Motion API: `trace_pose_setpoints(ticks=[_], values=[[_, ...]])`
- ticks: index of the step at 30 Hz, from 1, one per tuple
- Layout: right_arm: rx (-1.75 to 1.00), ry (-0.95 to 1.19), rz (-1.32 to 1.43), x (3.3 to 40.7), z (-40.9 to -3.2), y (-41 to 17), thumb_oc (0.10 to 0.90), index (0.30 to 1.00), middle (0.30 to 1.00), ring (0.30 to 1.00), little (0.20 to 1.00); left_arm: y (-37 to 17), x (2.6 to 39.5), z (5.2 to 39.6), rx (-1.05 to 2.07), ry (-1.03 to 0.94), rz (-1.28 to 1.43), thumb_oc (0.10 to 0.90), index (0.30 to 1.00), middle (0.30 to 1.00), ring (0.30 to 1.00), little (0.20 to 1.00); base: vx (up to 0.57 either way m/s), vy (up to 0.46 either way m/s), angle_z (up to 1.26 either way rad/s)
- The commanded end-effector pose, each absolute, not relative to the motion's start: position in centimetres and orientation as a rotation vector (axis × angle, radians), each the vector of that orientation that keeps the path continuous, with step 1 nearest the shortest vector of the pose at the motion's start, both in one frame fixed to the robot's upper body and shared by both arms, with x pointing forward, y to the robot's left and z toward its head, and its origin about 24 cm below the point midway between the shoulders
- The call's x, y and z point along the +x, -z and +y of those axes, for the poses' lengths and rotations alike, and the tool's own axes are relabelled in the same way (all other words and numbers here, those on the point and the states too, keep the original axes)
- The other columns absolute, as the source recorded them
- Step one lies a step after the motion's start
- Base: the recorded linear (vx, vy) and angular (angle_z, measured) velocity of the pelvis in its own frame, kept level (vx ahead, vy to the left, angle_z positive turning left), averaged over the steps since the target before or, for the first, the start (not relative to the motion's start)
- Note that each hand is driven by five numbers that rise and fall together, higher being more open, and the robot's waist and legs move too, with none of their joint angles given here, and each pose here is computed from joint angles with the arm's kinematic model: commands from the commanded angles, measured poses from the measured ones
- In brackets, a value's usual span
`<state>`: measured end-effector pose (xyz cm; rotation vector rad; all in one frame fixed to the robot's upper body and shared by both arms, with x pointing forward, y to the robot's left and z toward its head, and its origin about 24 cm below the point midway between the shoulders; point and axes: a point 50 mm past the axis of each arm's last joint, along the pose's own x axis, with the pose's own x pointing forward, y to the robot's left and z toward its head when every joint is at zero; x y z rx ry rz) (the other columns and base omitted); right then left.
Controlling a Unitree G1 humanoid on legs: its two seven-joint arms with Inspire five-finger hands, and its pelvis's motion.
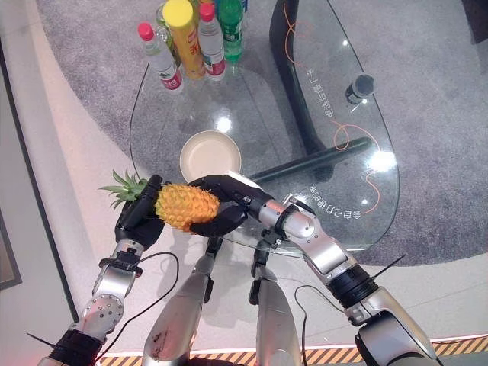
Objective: Pick up the fruit to the plate
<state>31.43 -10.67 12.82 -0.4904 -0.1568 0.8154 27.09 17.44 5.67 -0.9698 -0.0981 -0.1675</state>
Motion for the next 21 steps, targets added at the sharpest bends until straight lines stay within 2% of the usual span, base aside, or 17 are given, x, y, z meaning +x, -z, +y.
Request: trace_pose_setpoints(ticks=[1,4,5,6,7,21], values=[[-0.327,-1.065,-0.530,27.2,-4.3,-17.7,0.100,0.300,0.300,0.300,0.200,-12.6,26.9,13.5,-0.953,0.529,-0.394,0.100,0.300,0.300,0.300,0.200,0.00,0.000,0.00],[-0.312,-1.024,-0.515,27.4,-4.6,-17.3,0.100,0.300,0.300,0.300,0.200,-12.9,27.0,14.0,-0.926,0.502,-0.434,0.100,0.300,0.300,0.300,0.200,0.00,0.000,0.00],[-0.304,-1.008,-0.509,27.6,-4.7,-17.3,0.292,0.465,0.465,0.465,0.392,-13.0,27.0,14.2,-0.915,0.491,-0.449,0.100,0.300,0.300,0.300,0.200,0.00,0.000,0.00],[-0.300,-0.993,-0.504,27.7,-4.9,-17.2,0.525,0.665,0.665,0.665,0.625,-13.1,27.1,14.5,-0.902,0.480,-0.465,0.100,0.300,0.300,0.300,0.200,0.00,0.000,0.00],[-0.299,-0.982,-0.499,27.8,-5.0,-17.1,0.800,0.900,0.900,0.900,0.900,-13.2,27.1,14.6,-0.894,0.471,-0.477,0.100,0.300,0.300,0.300,0.200,0.00,0.000,0.00],[-0.285,-0.792,-0.463,28.6,-8.1,-16.2,0.800,0.900,0.900,0.900,0.900,-15.0,27.5,17.0,-0.670,0.338,-0.616,0.100,0.300,0.300,0.300,0.200,0.00,0.000,0.00]])
